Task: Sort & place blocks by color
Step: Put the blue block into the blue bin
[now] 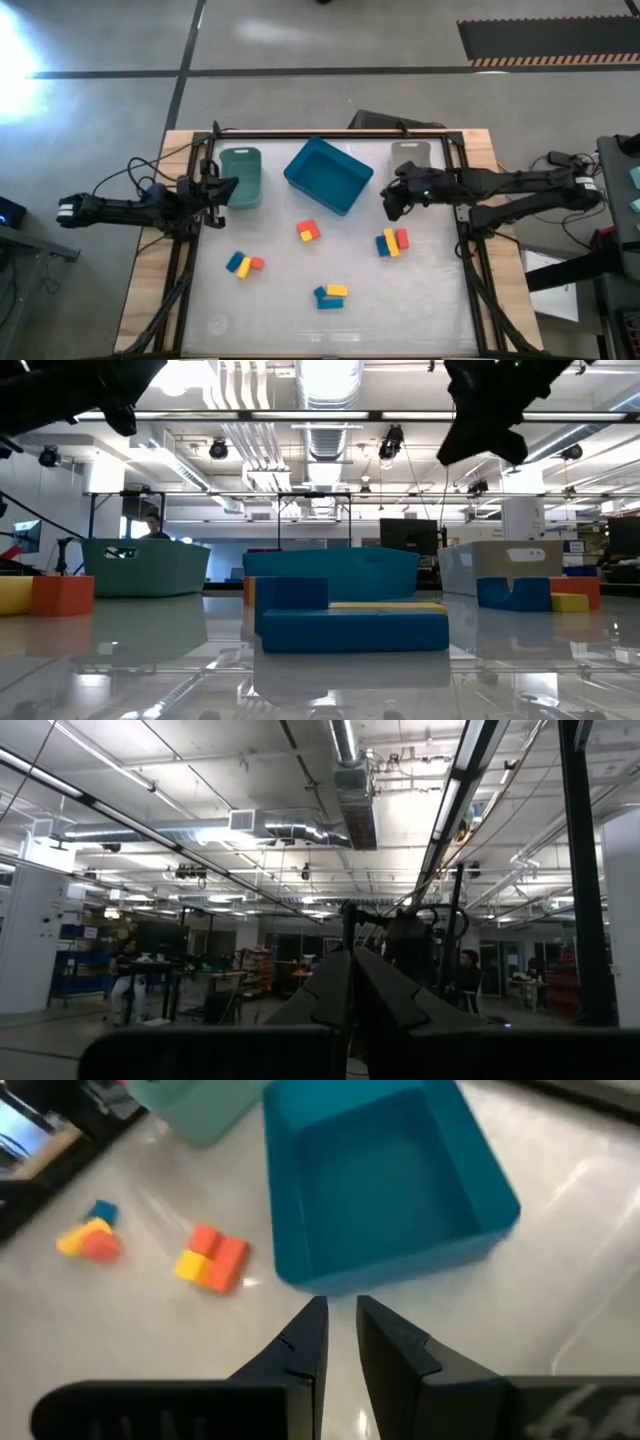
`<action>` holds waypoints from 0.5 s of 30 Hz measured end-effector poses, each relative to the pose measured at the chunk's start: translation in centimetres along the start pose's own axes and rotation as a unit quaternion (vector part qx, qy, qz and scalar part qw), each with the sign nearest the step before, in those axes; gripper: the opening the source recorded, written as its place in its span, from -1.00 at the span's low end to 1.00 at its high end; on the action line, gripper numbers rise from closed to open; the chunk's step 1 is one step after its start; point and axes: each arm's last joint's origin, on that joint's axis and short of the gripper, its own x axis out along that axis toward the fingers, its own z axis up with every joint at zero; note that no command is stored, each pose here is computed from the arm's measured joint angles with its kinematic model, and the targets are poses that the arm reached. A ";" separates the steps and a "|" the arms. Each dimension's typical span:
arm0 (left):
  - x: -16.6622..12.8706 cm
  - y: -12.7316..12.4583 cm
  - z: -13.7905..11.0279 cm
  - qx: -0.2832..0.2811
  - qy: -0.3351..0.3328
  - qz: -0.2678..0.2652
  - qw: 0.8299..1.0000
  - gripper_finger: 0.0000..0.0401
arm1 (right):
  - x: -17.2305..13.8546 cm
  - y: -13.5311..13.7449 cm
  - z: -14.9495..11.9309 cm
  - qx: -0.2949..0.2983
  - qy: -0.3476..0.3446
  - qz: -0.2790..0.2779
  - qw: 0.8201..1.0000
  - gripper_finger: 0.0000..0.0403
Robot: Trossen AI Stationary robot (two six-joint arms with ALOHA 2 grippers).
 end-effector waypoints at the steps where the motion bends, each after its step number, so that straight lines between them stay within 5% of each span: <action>1: 0.0 0.0 -0.1 0.000 0.002 0.000 1.000 -1.00 | 0.3 0.3 -0.2 0.002 0.028 -0.016 0.999 -0.76; 8: -0.2 0.0 -0.3 0.001 0.005 0.000 1.000 -1.00 | 1.5 3.5 -0.5 0.036 0.144 -0.081 0.986 -0.76; 15: -0.2 0.0 -0.2 0.000 0.002 0.000 1.000 -1.00 | 3.2 6.5 -1.7 0.063 0.252 -0.153 0.953 -0.76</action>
